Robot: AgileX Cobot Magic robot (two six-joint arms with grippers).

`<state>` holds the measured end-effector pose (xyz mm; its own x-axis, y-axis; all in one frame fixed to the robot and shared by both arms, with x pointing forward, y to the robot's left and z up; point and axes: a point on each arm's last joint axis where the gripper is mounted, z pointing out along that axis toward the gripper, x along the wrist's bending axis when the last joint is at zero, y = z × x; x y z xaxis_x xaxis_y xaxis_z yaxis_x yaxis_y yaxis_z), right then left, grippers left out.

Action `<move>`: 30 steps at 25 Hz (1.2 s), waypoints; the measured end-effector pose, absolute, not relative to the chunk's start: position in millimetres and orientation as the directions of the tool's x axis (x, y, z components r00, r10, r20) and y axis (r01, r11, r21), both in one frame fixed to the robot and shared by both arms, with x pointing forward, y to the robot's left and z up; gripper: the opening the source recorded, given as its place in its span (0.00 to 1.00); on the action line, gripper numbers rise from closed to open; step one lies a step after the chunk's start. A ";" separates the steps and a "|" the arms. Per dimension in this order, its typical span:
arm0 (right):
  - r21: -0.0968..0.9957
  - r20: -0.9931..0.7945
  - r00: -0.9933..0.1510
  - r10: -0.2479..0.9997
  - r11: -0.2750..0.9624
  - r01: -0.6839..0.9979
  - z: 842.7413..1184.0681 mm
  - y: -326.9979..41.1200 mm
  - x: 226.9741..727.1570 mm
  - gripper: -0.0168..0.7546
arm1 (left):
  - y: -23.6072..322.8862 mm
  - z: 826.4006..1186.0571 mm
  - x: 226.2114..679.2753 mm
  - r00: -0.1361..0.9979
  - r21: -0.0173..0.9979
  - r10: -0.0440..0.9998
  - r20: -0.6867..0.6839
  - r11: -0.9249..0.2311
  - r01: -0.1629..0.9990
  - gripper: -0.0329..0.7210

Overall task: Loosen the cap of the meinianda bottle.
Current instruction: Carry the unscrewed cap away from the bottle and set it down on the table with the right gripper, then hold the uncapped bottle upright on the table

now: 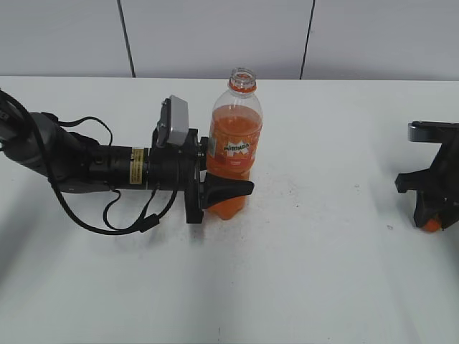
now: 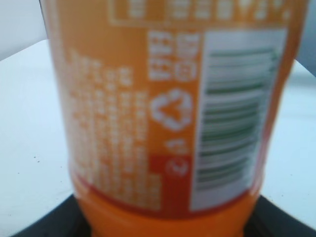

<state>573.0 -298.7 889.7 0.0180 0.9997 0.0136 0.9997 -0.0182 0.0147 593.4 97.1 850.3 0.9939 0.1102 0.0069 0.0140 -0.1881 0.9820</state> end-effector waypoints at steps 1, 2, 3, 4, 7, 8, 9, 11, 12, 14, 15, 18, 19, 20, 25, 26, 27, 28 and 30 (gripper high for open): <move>0.015 0.014 0.018 1.000 -0.018 1.000 889.7 -298.7 573.0 0.38 | 97.1 850.3 593.4 0.994 0.982 0.110 0.007 -0.188 0.014 0.55; 0.015 0.014 0.019 1.000 -0.019 1.000 889.7 -298.6 573.0 0.40 | 97.1 850.3 593.4 0.994 0.982 0.110 0.007 -0.188 0.014 0.55; 0.015 0.014 0.019 1.000 -0.019 1.000 889.7 -298.6 573.0 0.43 | 97.1 850.3 593.4 0.994 0.982 0.110 0.007 -0.188 0.014 0.55; 0.015 0.015 0.019 1.000 -0.019 1.000 889.7 -298.6 573.0 0.48 | 97.1 850.3 593.4 0.994 0.982 0.110 0.007 -0.188 0.014 0.55; 0.013 0.016 0.020 1.000 -0.020 1.000 889.4 -298.5 572.9 0.70 | 97.1 850.3 593.4 0.994 0.982 0.110 0.007 -0.188 0.014 0.55; 0.013 0.016 0.020 1.000 -0.020 1.000 889.4 -298.5 572.9 0.74 | 97.1 850.3 593.4 0.994 0.982 0.110 0.007 -0.188 0.014 0.55; 0.013 0.016 0.021 1.000 -0.021 1.000 889.4 -298.5 572.9 0.77 | 97.1 850.3 593.4 0.994 0.982 0.110 0.007 -0.188 0.014 0.55; 0.012 0.016 0.021 1.000 -0.021 1.000 889.4 -298.4 572.9 0.78 | 97.1 850.3 593.4 0.994 0.982 0.110 0.007 -0.188 0.014 0.55; 0.012 0.017 0.022 1.000 -0.022 1.000 889.4 -298.4 572.9 0.77 | 97.1 850.3 593.4 0.994 0.982 0.110 0.007 -0.188 0.014 0.55; 0.009 0.023 0.027 0.999 -0.028 1.000 889.4 -297.9 572.7 0.77 | 97.1 850.3 593.4 0.994 0.982 0.110 0.007 -0.188 0.014 0.55; 0.010 0.027 0.032 0.999 -0.032 0.999 889.9 -297.4 572.6 0.76 | 97.1 850.3 593.4 0.994 0.982 0.110 0.007 -0.188 0.014 0.55; 0.007 0.042 0.046 0.998 -0.046 0.999 894.6 -296.1 571.6 0.76 | 97.1 850.3 593.4 0.994 0.982 0.110 0.007 -0.188 0.014 0.55; 0.002 0.050 0.053 0.997 -0.053 0.999 897.4 -295.4 571.3 0.76 | 97.1 850.3 593.4 0.994 0.982 0.110 0.007 -0.188 0.014 0.55; 0.004 0.057 0.058 0.997 -0.058 0.998 901.4 -294.8 571.8 0.76 | 97.1 850.3 593.4 0.994 0.982 0.110 0.007 -0.188 0.014 0.55; 0.023 0.074 0.063 0.995 -0.065 0.998 923.6 -293.3 578.8 0.76 | 97.1 850.3 593.4 0.994 0.982 0.111 0.004 -0.188 0.017 0.58; 0.027 0.076 0.063 0.995 -0.065 0.998 927.2 -293.2 579.7 0.76 | 97.1 850.3 593.4 0.994 0.982 0.111 0.002 -0.188 0.019 0.61; 0.034 0.077 0.061 0.995 -0.064 0.997 931.6 -293.1 580.6 0.76 | 97.4 850.3 593.6 0.994 0.982 0.113 -0.001 -0.187 0.022 0.64; 0.046 0.078 0.060 0.995 -0.064 0.997 935.6 -293.1 581.1 0.76 | 97.4 850.4 593.5 0.994 0.982 0.112 -0.004 -0.185 0.024 0.68; 0.067 0.079 0.059 0.995 -0.064 0.996 942.6 -293.1 581.4 0.76 | 97.7 850.5 593.6 0.993 0.982 0.115 -0.014 -0.183 0.035 0.76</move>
